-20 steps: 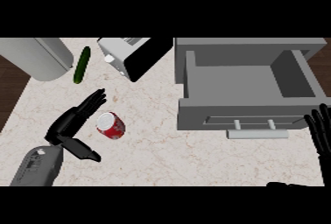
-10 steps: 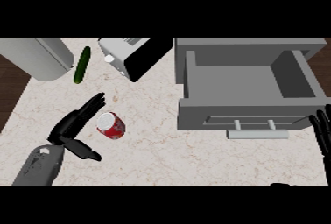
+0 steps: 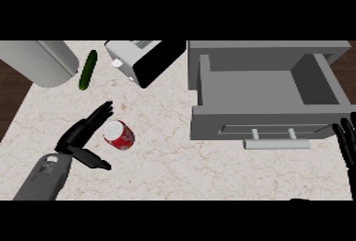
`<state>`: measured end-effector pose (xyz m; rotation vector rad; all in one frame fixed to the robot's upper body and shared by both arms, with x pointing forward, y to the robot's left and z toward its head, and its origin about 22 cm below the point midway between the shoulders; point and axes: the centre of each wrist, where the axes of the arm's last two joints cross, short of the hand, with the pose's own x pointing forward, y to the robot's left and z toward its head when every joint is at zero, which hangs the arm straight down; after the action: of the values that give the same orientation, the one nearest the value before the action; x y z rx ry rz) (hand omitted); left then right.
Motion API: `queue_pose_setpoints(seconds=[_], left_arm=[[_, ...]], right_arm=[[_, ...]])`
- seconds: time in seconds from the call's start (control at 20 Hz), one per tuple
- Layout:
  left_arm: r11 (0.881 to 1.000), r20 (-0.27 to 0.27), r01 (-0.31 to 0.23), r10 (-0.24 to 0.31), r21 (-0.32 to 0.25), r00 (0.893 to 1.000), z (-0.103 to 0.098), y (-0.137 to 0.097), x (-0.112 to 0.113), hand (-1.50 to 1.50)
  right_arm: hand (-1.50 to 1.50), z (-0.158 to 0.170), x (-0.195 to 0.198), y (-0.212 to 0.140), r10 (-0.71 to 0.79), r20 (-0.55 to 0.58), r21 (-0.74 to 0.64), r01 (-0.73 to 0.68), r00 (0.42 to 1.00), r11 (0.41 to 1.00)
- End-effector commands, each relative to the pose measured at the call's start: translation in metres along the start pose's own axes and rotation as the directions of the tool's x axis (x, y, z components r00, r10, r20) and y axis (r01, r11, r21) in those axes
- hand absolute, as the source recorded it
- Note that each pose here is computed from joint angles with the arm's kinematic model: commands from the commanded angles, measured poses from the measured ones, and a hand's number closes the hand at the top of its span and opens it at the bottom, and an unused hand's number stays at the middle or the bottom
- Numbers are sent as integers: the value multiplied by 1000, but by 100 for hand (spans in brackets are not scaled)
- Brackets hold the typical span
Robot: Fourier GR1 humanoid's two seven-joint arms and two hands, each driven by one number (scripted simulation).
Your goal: Pick up the can, place it into the drawer and close the drawer
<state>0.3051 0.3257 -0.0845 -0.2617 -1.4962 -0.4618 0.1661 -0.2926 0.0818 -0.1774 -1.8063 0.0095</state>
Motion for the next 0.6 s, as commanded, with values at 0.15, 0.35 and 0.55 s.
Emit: queue_pose_setpoints(seconds=[0.15,0.35,0.55], left_arm=[[999,42,-31,33,-38,999,5,-2,-12,-150],[1000,17,-8,8,-18,1000,-26,-21,-11,-150],[1000,27,-6,6,-11,1000,-14,-13,-16,-150]], right_arm=[[-150,14,5,-5,0,-3,15,0,1000,1000],[-150,1,0,-11,-5,1,-6,5,1000,1000],[-150,-2,10,-12,-8,-8,2,8,1000,1000]])
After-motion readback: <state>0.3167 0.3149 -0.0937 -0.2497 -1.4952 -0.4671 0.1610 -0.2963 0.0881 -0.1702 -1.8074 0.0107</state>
